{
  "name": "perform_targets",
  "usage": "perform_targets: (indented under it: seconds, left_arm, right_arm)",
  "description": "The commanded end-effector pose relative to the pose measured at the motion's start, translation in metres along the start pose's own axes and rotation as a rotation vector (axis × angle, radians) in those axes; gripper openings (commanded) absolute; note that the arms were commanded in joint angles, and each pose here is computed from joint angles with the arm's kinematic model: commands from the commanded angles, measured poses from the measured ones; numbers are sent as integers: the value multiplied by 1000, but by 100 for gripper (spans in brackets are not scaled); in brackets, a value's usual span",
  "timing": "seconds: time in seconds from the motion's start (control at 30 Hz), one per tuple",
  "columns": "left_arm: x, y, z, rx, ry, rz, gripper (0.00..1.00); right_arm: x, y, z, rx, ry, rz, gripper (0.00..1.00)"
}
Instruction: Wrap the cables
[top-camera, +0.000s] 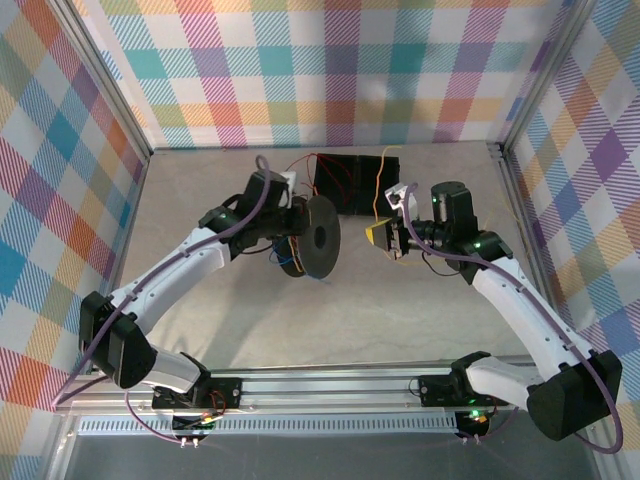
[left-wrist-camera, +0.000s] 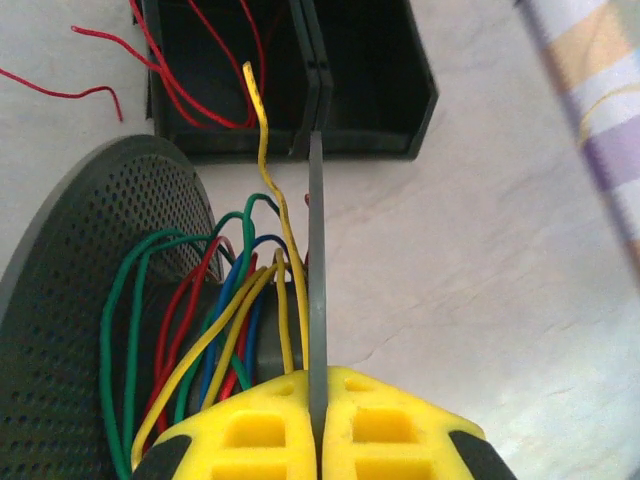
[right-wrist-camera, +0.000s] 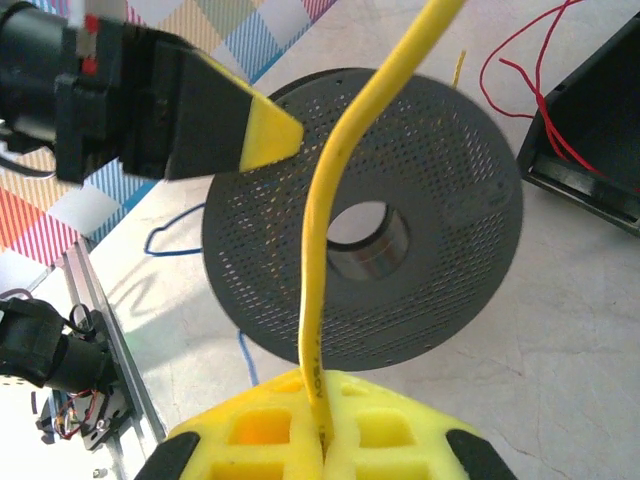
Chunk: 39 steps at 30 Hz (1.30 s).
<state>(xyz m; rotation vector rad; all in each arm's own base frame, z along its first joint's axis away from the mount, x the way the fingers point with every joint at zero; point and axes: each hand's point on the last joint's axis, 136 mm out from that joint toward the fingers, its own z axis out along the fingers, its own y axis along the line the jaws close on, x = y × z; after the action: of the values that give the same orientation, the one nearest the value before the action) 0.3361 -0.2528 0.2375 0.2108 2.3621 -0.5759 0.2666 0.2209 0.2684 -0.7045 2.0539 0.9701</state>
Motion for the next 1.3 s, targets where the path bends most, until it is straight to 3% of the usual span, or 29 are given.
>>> perform_targets:
  seconds: [0.0, 0.17, 0.33, 0.53, 0.63, 0.9, 1.07, 1.27]
  left_arm:
    - [-3, 18, -5, -252, -7, 212, 0]
    - [1, 4, 10, -335, -26, 347, 0]
    - [11, -2, 30, -320, -7, 353, 0]
    - [13, -8, 29, -278, -9, 315, 37]
    - [9, -10, 23, -268, -23, 300, 50]
    - [-2, -12, -5, -242, -46, 233, 70]
    - [-5, 7, -38, -291, -56, 172, 86]
    - [11, 57, -58, -459, 6, 136, 84]
  right_arm:
    - [-3, -1, -3, 16, -33, -28, 0]
    - [0, -4, -4, 32, -38, -17, 0]
    - [4, -8, -6, 51, -43, -3, 0]
    - [6, -6, -6, 41, -36, 3, 0]
    - [7, -5, -5, 30, -28, 8, 0]
    - [10, -3, 2, -10, -3, 26, 0]
    - [14, -1, 6, -43, 16, 44, 0]
    - [15, 2, 8, -69, 21, 53, 0]
